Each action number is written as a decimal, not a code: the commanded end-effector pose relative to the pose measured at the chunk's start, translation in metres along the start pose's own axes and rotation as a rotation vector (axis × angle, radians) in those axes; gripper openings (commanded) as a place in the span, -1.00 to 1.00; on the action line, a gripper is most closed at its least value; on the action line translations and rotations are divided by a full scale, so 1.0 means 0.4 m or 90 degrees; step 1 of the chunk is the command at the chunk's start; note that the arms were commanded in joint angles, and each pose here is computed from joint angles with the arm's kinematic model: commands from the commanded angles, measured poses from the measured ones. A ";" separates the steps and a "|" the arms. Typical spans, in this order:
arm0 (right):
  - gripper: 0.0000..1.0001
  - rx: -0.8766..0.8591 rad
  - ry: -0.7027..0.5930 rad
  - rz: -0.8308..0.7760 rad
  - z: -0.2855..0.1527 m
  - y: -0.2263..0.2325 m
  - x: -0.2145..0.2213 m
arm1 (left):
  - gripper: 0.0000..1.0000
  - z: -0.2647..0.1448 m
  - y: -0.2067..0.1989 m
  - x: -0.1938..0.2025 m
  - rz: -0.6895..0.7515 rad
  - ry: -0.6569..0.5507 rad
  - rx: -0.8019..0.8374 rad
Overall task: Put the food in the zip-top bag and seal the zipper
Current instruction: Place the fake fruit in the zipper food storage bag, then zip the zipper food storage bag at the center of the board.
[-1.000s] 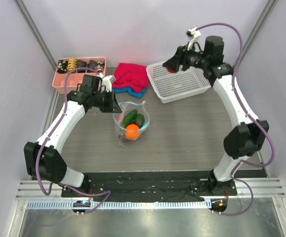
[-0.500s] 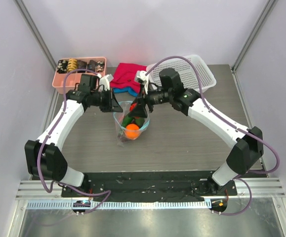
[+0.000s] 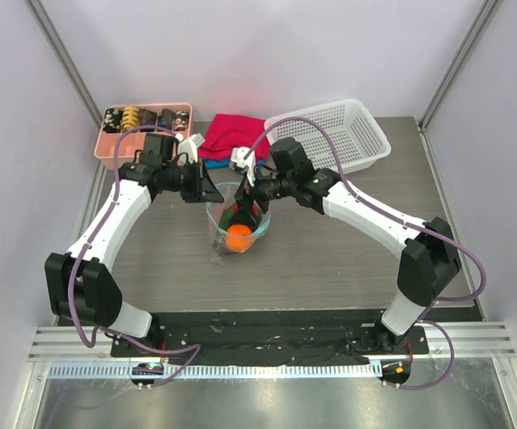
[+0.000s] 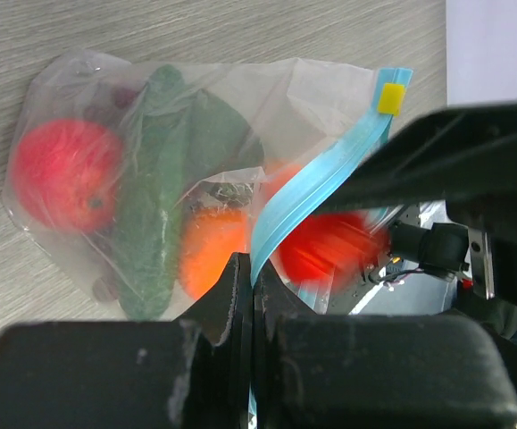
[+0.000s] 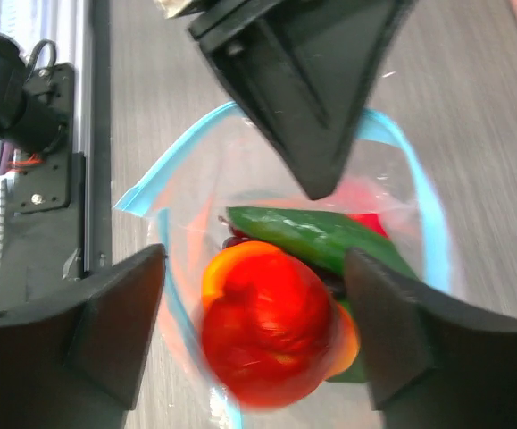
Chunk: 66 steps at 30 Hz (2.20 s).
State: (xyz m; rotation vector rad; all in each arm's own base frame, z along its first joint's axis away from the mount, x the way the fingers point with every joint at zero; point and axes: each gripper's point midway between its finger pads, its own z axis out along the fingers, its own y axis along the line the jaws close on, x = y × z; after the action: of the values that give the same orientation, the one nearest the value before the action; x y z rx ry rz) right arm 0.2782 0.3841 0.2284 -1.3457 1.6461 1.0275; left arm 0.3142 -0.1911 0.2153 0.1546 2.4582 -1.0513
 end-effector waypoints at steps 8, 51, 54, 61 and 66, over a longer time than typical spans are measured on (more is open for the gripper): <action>0.74 0.165 -0.083 0.060 -0.162 -0.035 -0.154 | -0.99 -0.021 -0.038 -0.047 0.029 -0.034 0.039; -0.98 0.075 -0.247 0.528 -0.158 0.072 -0.048 | 0.11 0.027 -0.080 -0.037 0.268 0.004 -0.001; -0.98 0.082 -0.250 0.543 -0.147 0.076 -0.048 | 0.07 0.049 -0.111 -0.003 0.312 0.029 0.026; -0.98 0.112 -0.299 0.527 -0.146 0.086 -0.106 | -0.52 0.065 -0.193 0.117 0.358 0.121 0.173; -0.72 0.100 -0.273 0.481 -0.143 0.108 -0.090 | -1.00 0.052 -0.192 0.163 0.346 0.177 0.208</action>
State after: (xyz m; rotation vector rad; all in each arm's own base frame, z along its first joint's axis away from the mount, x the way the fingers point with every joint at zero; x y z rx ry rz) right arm 0.2352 0.3516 0.2391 -0.2511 2.0704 1.4374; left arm 0.2664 -0.2614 0.2207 0.9541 2.2637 -1.0751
